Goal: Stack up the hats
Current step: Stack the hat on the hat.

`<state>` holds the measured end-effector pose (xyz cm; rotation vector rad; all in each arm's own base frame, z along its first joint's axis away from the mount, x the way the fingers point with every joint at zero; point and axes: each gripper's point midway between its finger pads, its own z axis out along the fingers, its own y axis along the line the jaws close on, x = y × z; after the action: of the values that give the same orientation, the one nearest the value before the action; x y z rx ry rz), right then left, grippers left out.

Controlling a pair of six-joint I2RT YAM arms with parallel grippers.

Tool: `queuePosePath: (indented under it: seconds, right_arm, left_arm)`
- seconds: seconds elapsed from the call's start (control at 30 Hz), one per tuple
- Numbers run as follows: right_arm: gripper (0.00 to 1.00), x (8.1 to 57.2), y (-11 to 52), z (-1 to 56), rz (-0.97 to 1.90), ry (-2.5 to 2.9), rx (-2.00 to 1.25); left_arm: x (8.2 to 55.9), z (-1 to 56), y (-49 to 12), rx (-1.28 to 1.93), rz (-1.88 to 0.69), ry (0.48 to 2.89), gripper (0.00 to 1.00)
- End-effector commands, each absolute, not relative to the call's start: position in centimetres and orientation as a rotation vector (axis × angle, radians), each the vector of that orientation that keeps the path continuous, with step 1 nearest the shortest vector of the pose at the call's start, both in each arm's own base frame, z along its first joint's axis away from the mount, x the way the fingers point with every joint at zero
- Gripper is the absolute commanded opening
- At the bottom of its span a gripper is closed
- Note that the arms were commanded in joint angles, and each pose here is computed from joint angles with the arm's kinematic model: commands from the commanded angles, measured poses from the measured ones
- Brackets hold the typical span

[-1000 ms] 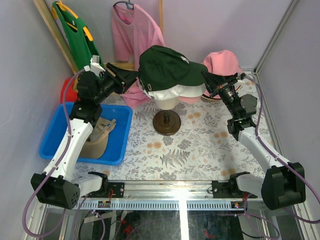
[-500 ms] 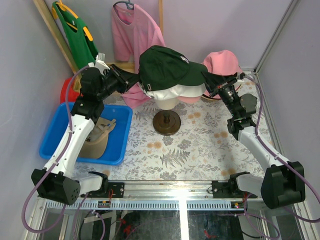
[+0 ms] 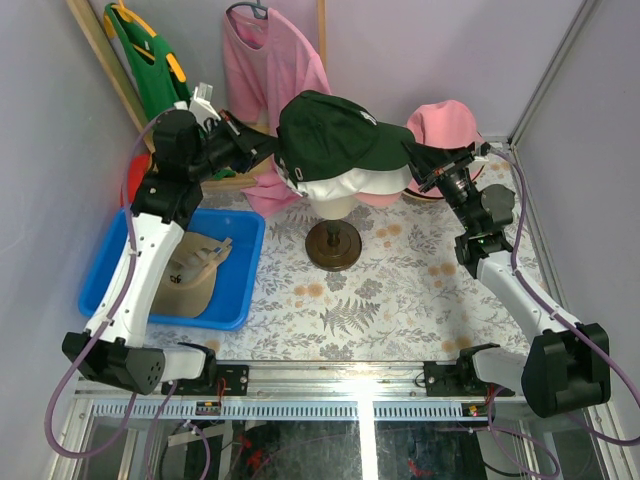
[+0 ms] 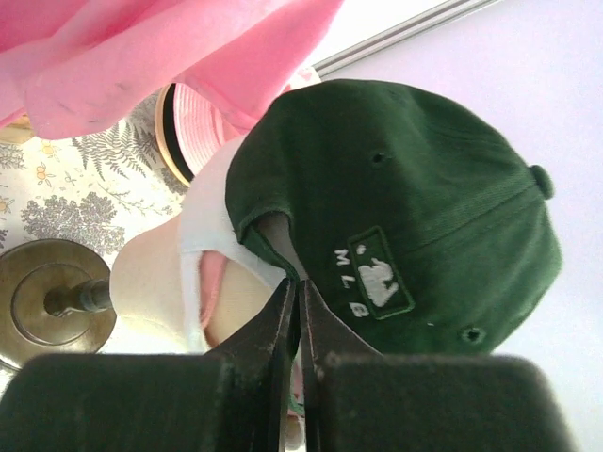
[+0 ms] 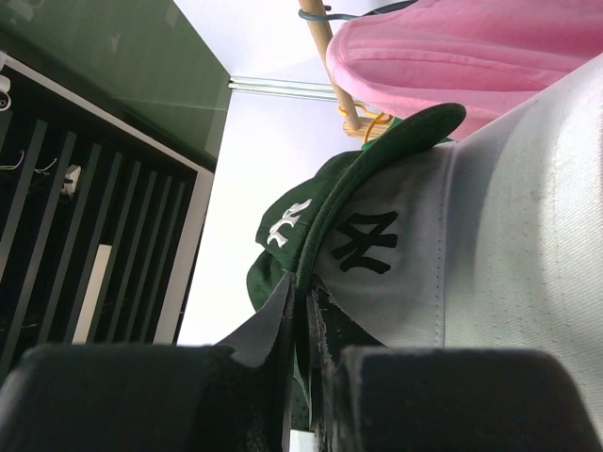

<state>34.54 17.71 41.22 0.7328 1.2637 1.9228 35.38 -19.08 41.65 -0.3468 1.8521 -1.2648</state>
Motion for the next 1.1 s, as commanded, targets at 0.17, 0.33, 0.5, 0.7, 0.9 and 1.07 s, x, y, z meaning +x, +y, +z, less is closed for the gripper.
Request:
queuePosePath:
  seconds: [0.17, 0.33, 0.5, 0.7, 0.9, 1.07]
  right_arm:
    - [0.0, 33.7, 18.1, 43.7, 1.927, 1.263, 0.633]
    - [0.0, 33.5, 18.1, 43.9, 1.928, 1.265, 0.631]
    - [0.0, 33.3, 18.1, 43.6, 1.915, 1.283, 0.634]
    - [0.0, 33.3, 18.1, 43.3, 1.899, 1.306, 0.649]
    - [0.0, 33.1, 18.1, 42.8, 1.887, 1.334, 0.66]
    - [0.0, 33.2, 18.2, 41.5, 1.873, 1.375, 0.679]
  left_arm:
    - [32.8, 43.5, -19.4, -0.162, -1.235, 1.962, 0.0]
    - [32.3, 43.4, -19.2, -0.118, -1.235, 2.019, 0.0]
    - [31.7, 42.9, -18.7, -0.096, -1.214, 2.063, 0.0]
    - [31.4, 42.8, -18.4, -0.088, -1.218, 2.068, 0.0]
    - [31.0, 41.1, -18.3, -0.101, -1.218, 2.109, 0.0]
    - [30.7, 39.7, -18.3, -0.119, -1.221, 2.132, 0.0]
